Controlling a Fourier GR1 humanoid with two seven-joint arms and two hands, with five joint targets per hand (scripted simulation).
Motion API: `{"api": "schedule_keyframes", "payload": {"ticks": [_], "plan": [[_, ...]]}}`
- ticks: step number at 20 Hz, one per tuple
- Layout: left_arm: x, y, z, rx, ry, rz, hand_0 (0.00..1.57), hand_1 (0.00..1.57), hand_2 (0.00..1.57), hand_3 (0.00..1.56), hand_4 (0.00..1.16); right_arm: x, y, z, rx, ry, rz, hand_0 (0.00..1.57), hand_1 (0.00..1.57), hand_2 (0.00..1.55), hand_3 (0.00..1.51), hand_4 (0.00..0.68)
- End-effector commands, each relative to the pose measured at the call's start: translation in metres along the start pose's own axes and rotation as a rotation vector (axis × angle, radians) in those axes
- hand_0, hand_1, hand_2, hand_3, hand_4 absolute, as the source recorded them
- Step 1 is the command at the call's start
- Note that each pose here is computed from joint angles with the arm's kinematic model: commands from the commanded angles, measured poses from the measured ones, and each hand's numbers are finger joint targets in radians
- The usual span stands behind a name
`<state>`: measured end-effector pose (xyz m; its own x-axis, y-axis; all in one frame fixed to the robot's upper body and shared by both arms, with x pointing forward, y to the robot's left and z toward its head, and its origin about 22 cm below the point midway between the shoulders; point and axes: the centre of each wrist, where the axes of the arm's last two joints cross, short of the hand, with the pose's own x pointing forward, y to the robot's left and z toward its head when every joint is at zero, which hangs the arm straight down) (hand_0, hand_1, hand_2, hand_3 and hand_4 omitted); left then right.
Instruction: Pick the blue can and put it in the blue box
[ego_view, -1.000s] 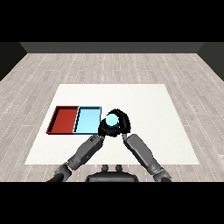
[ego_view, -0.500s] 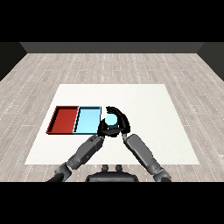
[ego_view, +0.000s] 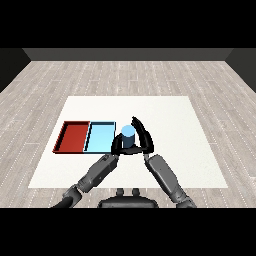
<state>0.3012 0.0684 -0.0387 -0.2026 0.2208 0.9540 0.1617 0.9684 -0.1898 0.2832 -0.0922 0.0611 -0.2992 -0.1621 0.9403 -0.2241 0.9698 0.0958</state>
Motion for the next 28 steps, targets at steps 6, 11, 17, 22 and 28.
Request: {"api": "schedule_keyframes", "payload": {"ticks": [6,11,17,22,28], "plan": [[0.011,0.03,-0.0266,0.061,-0.025,-0.079,1.57,1.57,1.57,1.53,1.15,0.02,-0.069,0.028,-0.181,-0.149,-0.14,0.0,0.0,0.0,0.0,0.0],[0.032,0.078,-0.0361,0.126,-0.059,-0.239,1.57,1.57,1.57,1.52,1.14,0.028,-0.101,0.039,-0.262,-0.146,-0.166,0.0,0.0,0.0,0.0,0.0],[0.047,0.136,-0.05,0.222,0.062,-0.413,1.57,1.57,1.57,1.51,1.15,0.002,-0.114,0.044,-0.305,-0.122,-0.171,0.0,0.0,0.0,0.0,0.0],[0.04,0.159,-0.0566,0.286,0.22,-0.635,1.57,1.57,1.57,1.48,1.04,0.013,-0.118,0.038,-0.305,-0.118,-0.181,0.0,0.0,0.0,0.0,0.0],[0.026,0.176,-0.0624,0.362,0.509,-0.78,1.44,1.44,1.35,1.18,0.94,-0.001,-0.117,0.051,-0.308,-0.095,-0.181,0.0,0.0,0.0,0.0,0.0]]}}
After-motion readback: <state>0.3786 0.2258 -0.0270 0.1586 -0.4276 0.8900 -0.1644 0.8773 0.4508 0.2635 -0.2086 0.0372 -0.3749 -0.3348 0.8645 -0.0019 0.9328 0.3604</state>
